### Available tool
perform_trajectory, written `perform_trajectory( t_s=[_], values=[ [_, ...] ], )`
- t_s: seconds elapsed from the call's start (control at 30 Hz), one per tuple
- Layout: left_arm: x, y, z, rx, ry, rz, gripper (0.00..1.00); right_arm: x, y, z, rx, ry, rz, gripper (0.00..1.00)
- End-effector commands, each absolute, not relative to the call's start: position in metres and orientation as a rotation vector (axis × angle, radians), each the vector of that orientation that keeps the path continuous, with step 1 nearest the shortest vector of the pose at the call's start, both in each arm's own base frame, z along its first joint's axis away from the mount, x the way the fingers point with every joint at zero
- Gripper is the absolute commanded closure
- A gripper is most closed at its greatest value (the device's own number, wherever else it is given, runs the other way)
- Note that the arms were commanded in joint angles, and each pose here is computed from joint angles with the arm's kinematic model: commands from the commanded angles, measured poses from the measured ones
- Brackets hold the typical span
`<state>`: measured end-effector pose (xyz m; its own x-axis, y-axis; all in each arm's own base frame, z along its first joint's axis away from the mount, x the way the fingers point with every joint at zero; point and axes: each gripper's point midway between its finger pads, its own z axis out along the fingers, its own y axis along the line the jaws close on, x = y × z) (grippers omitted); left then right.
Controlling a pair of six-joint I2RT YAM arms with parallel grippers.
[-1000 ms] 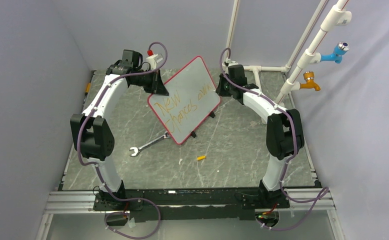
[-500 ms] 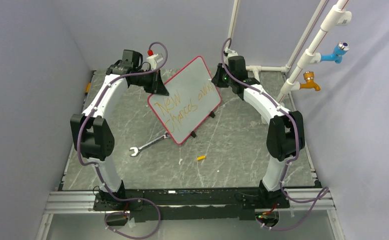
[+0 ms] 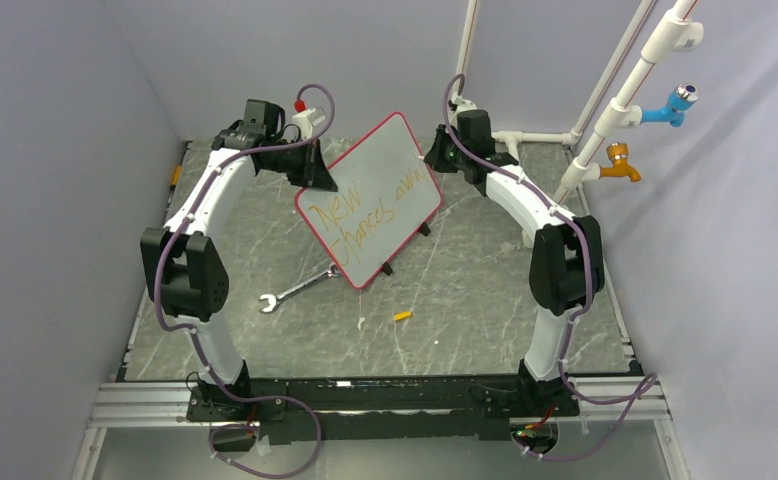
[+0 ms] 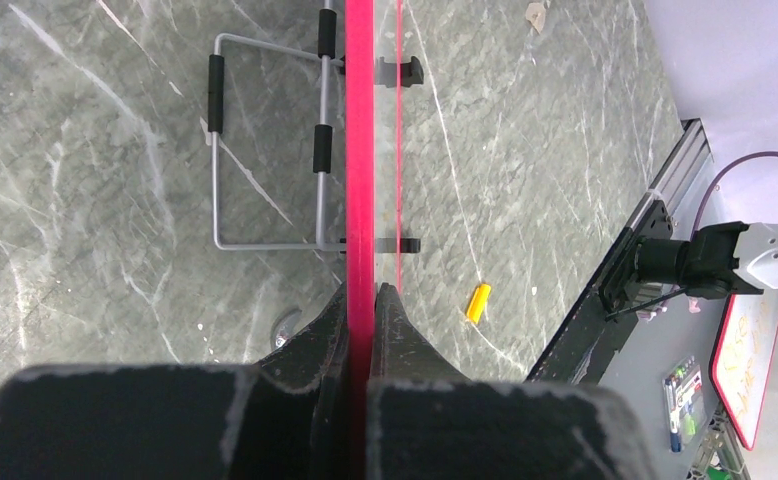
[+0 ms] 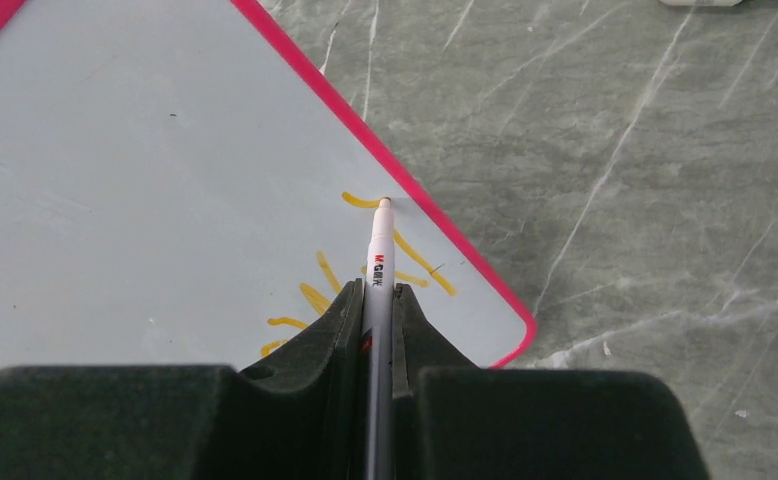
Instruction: Write a sentence on the whiteboard
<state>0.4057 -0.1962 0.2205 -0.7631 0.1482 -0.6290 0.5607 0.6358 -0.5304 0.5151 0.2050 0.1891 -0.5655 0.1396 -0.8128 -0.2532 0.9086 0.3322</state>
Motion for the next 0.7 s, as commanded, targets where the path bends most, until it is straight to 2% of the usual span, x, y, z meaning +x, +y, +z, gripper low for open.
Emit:
perform_trajectory(
  t_s=[0.0, 0.33, 0.67],
  values=[
    [0.402, -0.188, 0.203, 0.662, 2.334, -0.864, 1.00, 0.520, 0.208, 0.191, -0.080, 2.094, 0.526, 1.00],
    [0.401, -0.188, 0.205, 0.659, 2.332, -0.861, 1.00, 0.496, 0.193, 0.232, -0.080, 2.016, 0.495, 1.00],
    [0.401, -0.188, 0.206, 0.658, 2.329, -0.860, 1.00, 0.461, 0.190, 0.179, -0.073, 2.113, 0.534, 1.00]
  ],
)
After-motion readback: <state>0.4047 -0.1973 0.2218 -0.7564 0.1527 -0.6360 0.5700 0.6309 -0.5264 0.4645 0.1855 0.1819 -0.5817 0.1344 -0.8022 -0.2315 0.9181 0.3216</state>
